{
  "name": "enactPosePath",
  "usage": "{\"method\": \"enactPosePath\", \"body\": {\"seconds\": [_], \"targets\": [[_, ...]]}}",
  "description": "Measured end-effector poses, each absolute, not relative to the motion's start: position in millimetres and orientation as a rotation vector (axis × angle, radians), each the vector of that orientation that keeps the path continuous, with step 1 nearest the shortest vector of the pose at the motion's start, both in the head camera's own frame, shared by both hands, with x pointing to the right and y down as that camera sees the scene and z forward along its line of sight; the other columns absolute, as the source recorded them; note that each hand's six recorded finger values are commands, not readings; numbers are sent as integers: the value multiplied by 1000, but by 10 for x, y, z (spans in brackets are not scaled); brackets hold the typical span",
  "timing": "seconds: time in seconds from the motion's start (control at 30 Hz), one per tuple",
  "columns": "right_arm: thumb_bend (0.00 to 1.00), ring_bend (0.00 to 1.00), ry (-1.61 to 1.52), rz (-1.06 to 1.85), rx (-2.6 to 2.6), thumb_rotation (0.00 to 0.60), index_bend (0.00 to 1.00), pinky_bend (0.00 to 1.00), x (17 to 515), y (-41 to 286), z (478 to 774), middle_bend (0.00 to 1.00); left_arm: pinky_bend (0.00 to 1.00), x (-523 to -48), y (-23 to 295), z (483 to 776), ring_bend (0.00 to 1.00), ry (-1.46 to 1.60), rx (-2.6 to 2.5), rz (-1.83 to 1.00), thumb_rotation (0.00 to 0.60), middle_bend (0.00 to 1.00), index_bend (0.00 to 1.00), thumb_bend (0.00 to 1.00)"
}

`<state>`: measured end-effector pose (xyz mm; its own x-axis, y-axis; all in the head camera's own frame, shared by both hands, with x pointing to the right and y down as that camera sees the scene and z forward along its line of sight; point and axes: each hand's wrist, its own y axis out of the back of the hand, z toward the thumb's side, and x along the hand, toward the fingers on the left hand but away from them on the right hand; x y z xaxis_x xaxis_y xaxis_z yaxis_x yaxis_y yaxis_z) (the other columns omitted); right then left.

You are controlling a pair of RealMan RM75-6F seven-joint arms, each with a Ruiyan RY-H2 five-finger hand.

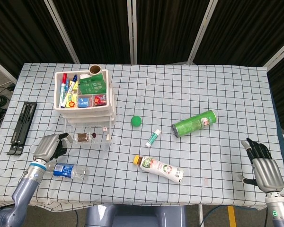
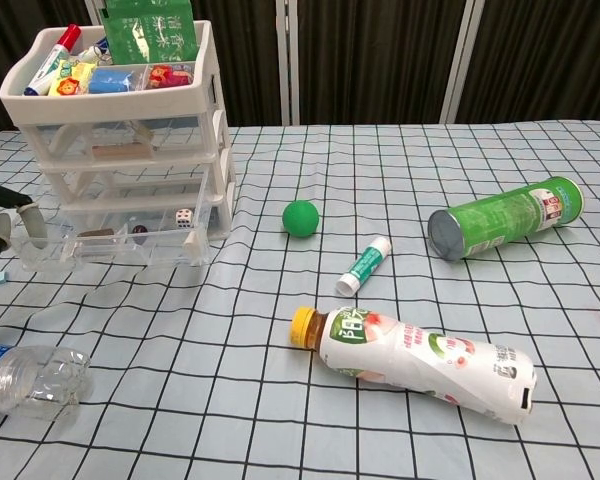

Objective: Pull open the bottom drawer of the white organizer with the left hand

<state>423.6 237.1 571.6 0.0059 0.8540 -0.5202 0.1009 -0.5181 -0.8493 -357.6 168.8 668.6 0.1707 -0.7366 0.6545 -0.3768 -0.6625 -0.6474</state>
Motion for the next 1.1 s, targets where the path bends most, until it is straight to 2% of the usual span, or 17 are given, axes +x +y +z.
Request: {"method": "enactPosePath", "body": {"seconds": [0.43, 0.6, 0.77, 1.1], "targets": [[18, 0, -986, 1577, -1671, 600, 0, 0, 4234, 2376, 5728, 0, 699, -3553, 1757, 6658, 849, 1047, -2136, -1469, 600, 884, 536, 927], [18, 0, -987, 1577, -1670, 600, 0, 0, 4239, 2375, 5724, 0, 699, -3541, 1788, 6658, 849, 1041, -2141, -1462, 600, 884, 506, 915], [18, 0, -987, 1576, -1670, 600, 0, 0, 4237, 2376, 5724, 0, 699, -3552, 1789, 6651, 849, 1045, -2135, -1455, 600, 884, 387, 859], [18, 0, -982, 1579, -1672, 600, 0, 0, 4231, 2379, 5739, 0, 699, -3621, 1709, 6522, 847, 1093, -2112, -1415, 600, 878, 185, 848]]}}
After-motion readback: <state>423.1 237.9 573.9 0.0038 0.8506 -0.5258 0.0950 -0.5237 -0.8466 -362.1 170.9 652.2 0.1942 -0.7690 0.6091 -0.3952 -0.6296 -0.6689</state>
